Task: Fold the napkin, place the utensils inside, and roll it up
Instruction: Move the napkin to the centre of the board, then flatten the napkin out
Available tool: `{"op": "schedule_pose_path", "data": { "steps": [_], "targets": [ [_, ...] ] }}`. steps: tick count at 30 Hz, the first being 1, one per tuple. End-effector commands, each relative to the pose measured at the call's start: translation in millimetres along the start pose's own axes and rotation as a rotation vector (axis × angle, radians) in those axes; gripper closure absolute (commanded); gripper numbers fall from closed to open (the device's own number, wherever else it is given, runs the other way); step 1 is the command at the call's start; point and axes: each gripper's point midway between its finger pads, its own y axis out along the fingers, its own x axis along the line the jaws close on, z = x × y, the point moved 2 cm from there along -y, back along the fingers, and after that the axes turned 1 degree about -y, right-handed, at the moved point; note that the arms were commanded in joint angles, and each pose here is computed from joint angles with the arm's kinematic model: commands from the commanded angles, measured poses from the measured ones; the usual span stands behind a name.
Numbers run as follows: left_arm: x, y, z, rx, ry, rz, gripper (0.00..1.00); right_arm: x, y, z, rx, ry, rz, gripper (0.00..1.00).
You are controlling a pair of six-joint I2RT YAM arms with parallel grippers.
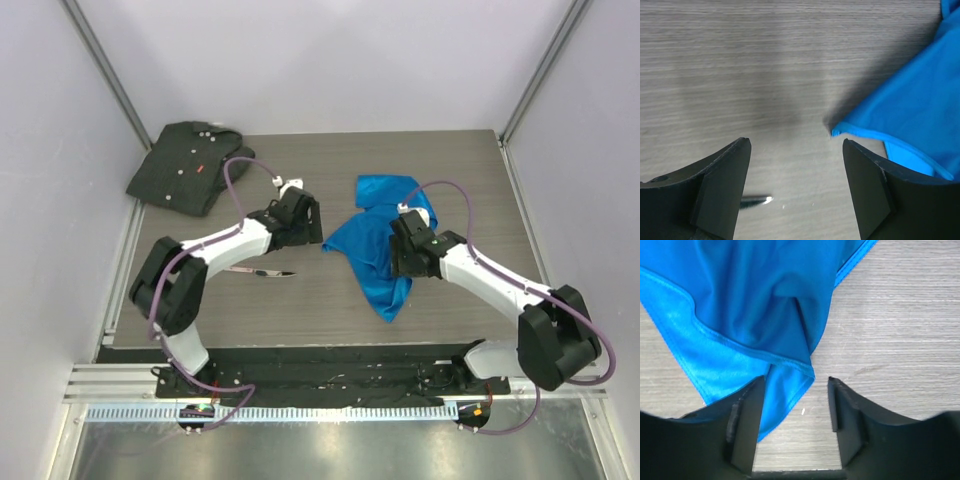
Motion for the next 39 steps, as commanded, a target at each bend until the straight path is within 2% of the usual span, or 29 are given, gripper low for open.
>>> {"op": "schedule_pose_path", "data": {
  "steps": [1,12,20,23,24,27,29,32,33,35,36,37,39],
  "targets": [
    [-25.4,15.5,-14.9,-0.019,-0.033,0.064,0.22,-1.4,-12.5,-3.8,-0.046,0.022,-0.037,0.37],
    [-49.3,44.5,14.9,0.067,-0.056,0.172,0.23,1.2,-17.7,-2.5,-0.038,0.045,-0.096,0.25],
    [-60.1,53.3,22.4,0.08,-0.06,0.228,0.33,3.8,-18.3,0.6,-0.03,0.063,-0.116,0.24],
    [-70.2,56.4,26.1,0.109,-0.071,0.278,0.52,4.7,-18.1,2.9,-0.022,0.066,-0.123,0.23],
    [-73.3,56.5,27.1,0.119,-0.073,0.293,0.7,5.1,-18.0,3.7,-0.02,0.069,-0.125,0.23],
    [-84.0,52.1,23.2,0.131,-0.083,0.342,1.0,6.2,-20.4,4.3,-0.019,0.08,-0.135,0.22],
    [-83.2,44.0,11.1,0.105,-0.076,0.327,1.0,6.5,-22.6,4.6,-0.019,0.085,-0.143,0.22],
    [-76.1,9.9,-33.6,-0.007,-0.078,0.32,1.0,13.4,-25.7,5.7,-0.01,0.087,-0.188,0.22],
    [-72.4,-13.3,-52.0,-0.054,-0.081,0.324,1.0,17.0,-26.2,7.4,0.001,0.089,-0.21,0.22],
    [-48.6,-33.0,-81.0,-0.146,-0.113,0.27,1.0,20.5,-27.0,8.0,0.002,0.095,-0.234,0.22],
    [-35.8,-39.8,-82.7,-0.152,-0.121,0.246,1.0,22.5,-28.7,8.2,-0.002,0.105,-0.249,0.23],
    [-28.2,-60.0,-95.5,-0.195,-0.127,0.25,1.0,26.7,-28.8,12.3,0.011,0.113,-0.274,0.22],
    [3.2,-66.8,-94.8,-0.176,-0.148,0.179,1.0,35.3,-32.0,14.9,0.011,0.124,-0.323,0.22]
  ]
}}
